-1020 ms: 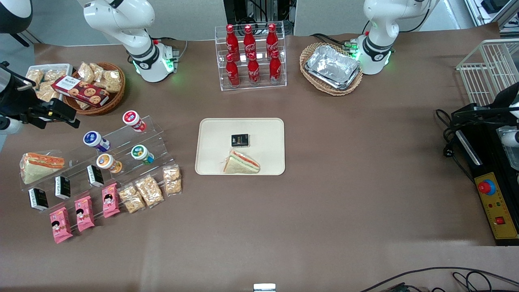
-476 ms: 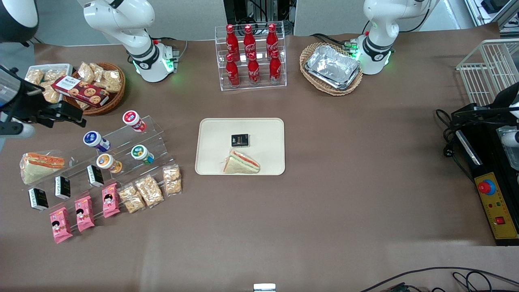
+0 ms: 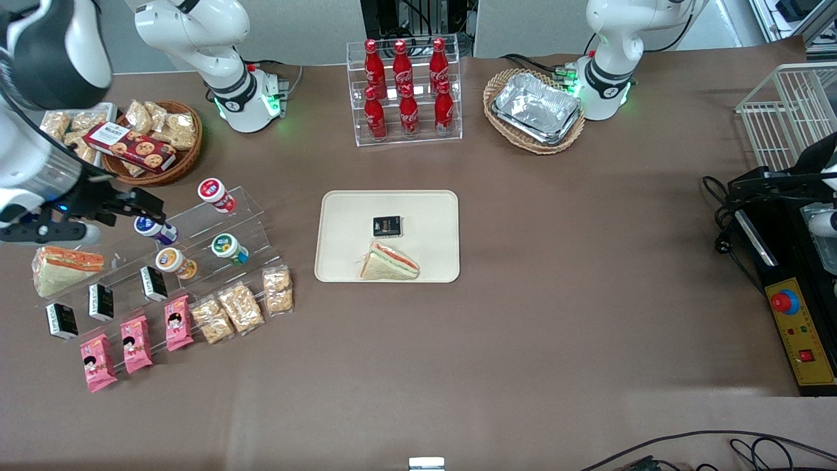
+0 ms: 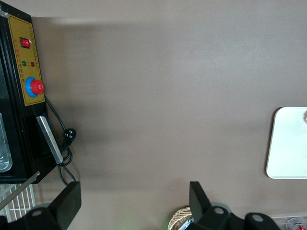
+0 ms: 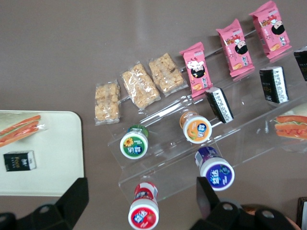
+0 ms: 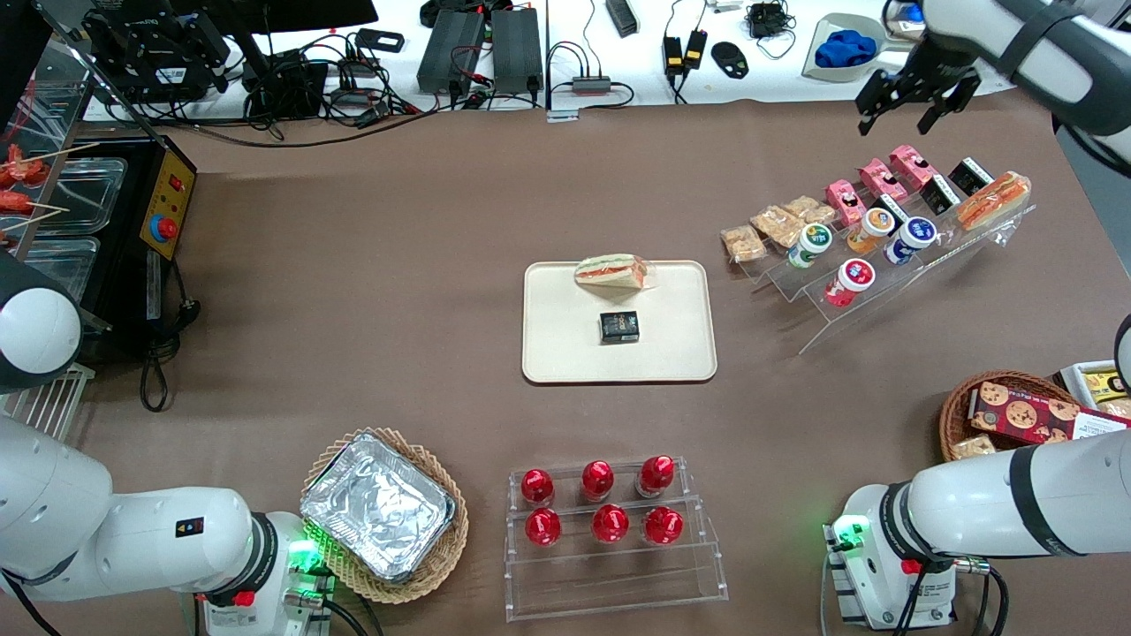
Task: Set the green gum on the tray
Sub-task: 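Move the right gripper over the green-lidded gum bottle on the rack, then lower the right gripper and close it on the green gum bottle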
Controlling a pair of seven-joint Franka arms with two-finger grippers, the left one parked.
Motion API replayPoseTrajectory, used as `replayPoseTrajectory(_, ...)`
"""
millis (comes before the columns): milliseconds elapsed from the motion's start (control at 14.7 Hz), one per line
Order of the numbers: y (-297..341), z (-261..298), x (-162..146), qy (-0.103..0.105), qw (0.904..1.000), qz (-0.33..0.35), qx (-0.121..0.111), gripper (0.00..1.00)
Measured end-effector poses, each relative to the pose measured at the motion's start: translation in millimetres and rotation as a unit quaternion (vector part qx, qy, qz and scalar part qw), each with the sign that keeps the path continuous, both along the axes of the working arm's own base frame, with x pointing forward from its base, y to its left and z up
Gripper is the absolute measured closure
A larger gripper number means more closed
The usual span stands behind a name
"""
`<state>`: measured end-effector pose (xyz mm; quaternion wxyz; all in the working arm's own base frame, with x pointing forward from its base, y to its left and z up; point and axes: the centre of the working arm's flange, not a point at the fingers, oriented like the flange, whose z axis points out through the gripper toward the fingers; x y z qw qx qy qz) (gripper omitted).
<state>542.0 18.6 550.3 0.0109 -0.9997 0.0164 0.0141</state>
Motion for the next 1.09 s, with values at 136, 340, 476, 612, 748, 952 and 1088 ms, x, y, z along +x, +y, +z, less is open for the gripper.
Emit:
replayPoseTrajectory(136,7.5,-22.8,-3.1,-0.006,1.0,0.005,-0.003,0.0)
replayPoseTrajectory(340,11.8,-60.8,-14.3,-0.025,0.9997,0.007,-0.003,0.0)
replayPoseTrajectory(476,17.5,-88.4,-24.3,-0.033,0.9994,0.013,-0.003,0.0)
replayPoseTrajectory(612,21.5,-112.5,-31.1,-0.041,0.999,0.016,-0.003,0.0)
replayPoseTrajectory(748,24.3,-133.3,-38.3,-0.04,0.999,0.019,-0.003,0.0)
replayPoseTrajectory(952,40.2,-157.6,-47.0,-0.043,0.9989,0.014,-0.006,0.0)
replayPoseTrajectory(1088,53.5,-170.4,-49.9,-0.052,0.9983,0.021,-0.018,0.0)
